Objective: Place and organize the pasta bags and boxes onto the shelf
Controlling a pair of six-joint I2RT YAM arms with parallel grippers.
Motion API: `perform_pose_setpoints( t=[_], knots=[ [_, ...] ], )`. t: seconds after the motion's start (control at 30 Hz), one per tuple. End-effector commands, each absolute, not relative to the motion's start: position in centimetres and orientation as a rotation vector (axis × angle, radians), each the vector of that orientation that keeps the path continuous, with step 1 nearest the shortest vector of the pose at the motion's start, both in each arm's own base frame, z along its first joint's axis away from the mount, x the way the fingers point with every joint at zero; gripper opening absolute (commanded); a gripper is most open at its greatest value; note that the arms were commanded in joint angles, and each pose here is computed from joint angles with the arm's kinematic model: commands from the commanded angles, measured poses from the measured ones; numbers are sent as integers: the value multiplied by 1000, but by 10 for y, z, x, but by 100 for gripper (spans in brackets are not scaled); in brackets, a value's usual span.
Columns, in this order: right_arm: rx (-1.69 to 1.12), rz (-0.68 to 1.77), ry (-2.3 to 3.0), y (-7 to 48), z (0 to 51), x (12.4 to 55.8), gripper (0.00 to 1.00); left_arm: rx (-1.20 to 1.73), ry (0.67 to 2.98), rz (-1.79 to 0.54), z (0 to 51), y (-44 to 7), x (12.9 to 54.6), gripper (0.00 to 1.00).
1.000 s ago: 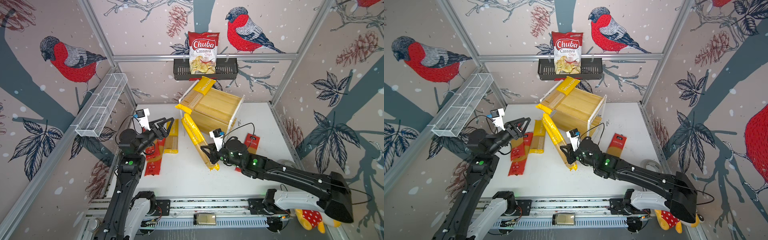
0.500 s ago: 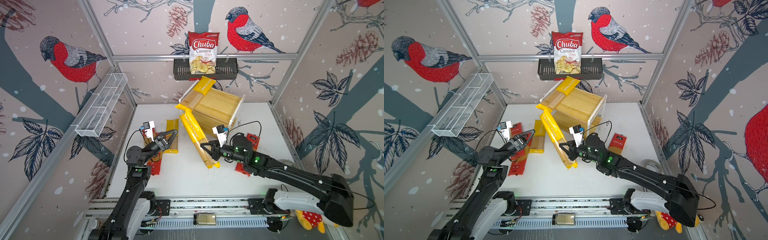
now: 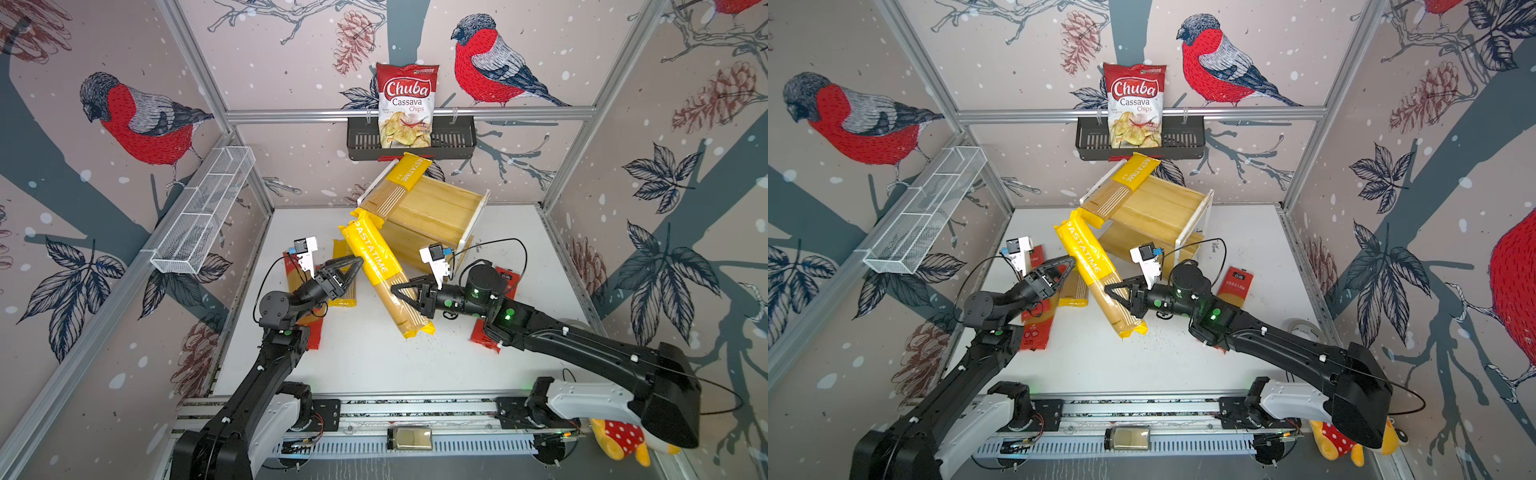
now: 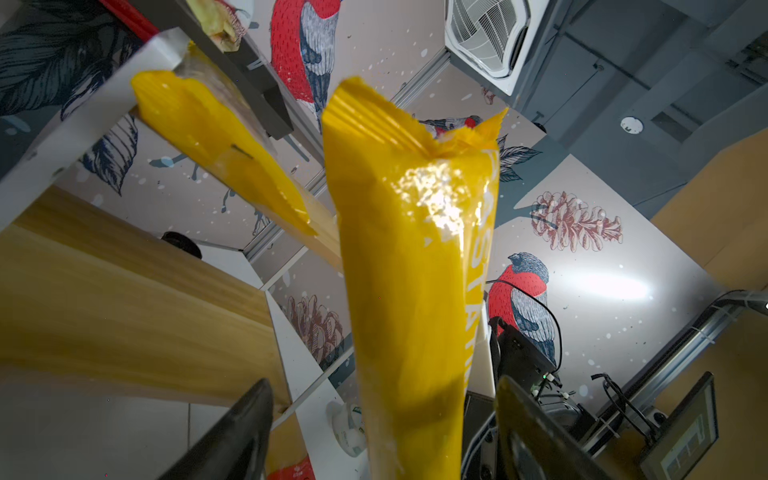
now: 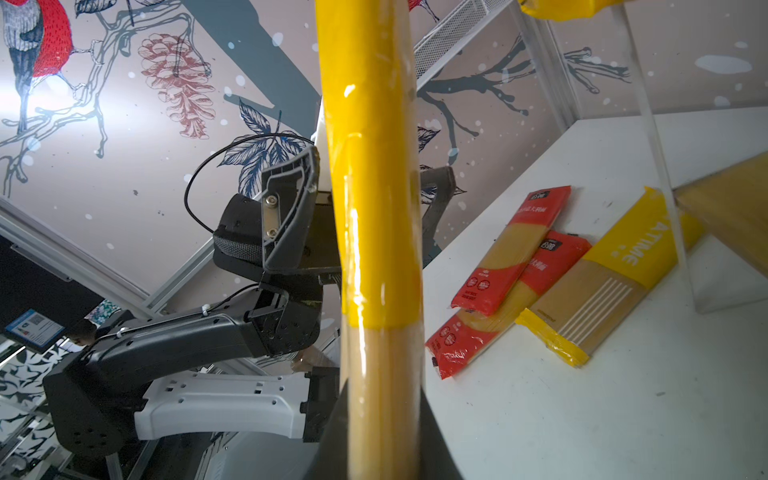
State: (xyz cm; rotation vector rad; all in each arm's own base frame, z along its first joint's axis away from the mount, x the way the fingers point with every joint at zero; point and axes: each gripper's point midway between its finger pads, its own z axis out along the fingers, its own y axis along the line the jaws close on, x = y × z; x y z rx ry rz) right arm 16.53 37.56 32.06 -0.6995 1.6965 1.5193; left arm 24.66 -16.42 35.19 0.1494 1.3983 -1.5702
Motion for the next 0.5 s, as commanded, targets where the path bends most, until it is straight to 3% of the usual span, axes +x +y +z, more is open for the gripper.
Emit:
perform_pose_setpoints(
  t=[0.0, 0.47],
  knots=[
    [-711, 1645, 1460, 375, 372, 154, 0, 218, 1284, -1574, 377, -163, 236, 78],
    [-684, 1814, 1445, 381, 370, 165, 0, 304, 1239, -1561, 401, -175, 240, 54]
  ],
)
